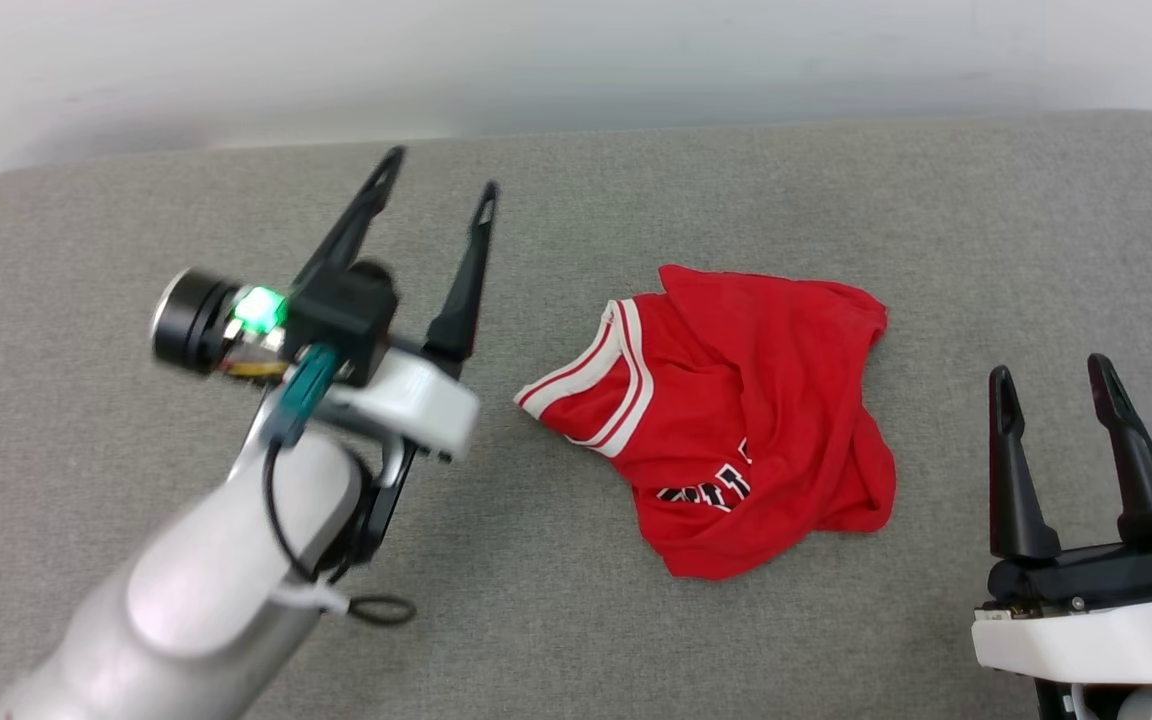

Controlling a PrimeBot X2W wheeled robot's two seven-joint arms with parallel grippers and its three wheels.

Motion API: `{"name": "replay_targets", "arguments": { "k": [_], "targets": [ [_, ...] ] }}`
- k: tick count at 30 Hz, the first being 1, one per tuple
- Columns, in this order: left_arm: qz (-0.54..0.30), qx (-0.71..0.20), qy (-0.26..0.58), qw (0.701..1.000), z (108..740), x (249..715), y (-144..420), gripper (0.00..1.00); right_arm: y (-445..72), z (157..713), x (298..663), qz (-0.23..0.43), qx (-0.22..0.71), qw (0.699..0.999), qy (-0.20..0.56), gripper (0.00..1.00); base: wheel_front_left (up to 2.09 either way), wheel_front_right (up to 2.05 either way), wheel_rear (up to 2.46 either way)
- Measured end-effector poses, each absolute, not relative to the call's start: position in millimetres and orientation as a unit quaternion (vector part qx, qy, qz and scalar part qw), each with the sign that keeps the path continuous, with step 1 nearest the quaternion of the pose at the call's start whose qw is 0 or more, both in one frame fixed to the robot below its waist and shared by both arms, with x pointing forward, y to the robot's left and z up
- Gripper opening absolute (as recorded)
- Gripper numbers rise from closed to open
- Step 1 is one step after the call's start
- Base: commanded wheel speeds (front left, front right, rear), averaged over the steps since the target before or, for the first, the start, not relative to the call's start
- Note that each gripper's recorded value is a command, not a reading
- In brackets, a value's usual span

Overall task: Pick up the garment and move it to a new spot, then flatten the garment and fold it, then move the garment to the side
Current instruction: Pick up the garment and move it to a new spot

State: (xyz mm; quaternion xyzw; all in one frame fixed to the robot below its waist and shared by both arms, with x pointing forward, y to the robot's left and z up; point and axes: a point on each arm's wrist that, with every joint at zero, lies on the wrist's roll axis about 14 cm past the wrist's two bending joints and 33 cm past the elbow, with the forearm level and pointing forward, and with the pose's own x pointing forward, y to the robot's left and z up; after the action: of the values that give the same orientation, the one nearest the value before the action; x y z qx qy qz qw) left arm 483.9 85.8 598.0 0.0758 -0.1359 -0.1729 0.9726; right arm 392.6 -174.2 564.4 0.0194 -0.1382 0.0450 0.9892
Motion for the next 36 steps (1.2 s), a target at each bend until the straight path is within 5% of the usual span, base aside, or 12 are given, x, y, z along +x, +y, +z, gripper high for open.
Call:
{"name": "replay_targets", "arguments": {
  "k": [16,36],
  "targets": [
    [-0.018,0.051,-0.129,0.99,568.6,419.7,157.7,1.0,-173.5,569.7,380.7,0.046,0.029,0.988,-0.144,1.0,0.0,0.0,0.0],
    [-0.005,0.038,-0.078,0.996,529.4,382.8,163.9,1.0,-181.7,542.8,355.9,0.031,0.054,0.993,-0.1,1.0,0.0,0.0,0.0]
  ]
}}
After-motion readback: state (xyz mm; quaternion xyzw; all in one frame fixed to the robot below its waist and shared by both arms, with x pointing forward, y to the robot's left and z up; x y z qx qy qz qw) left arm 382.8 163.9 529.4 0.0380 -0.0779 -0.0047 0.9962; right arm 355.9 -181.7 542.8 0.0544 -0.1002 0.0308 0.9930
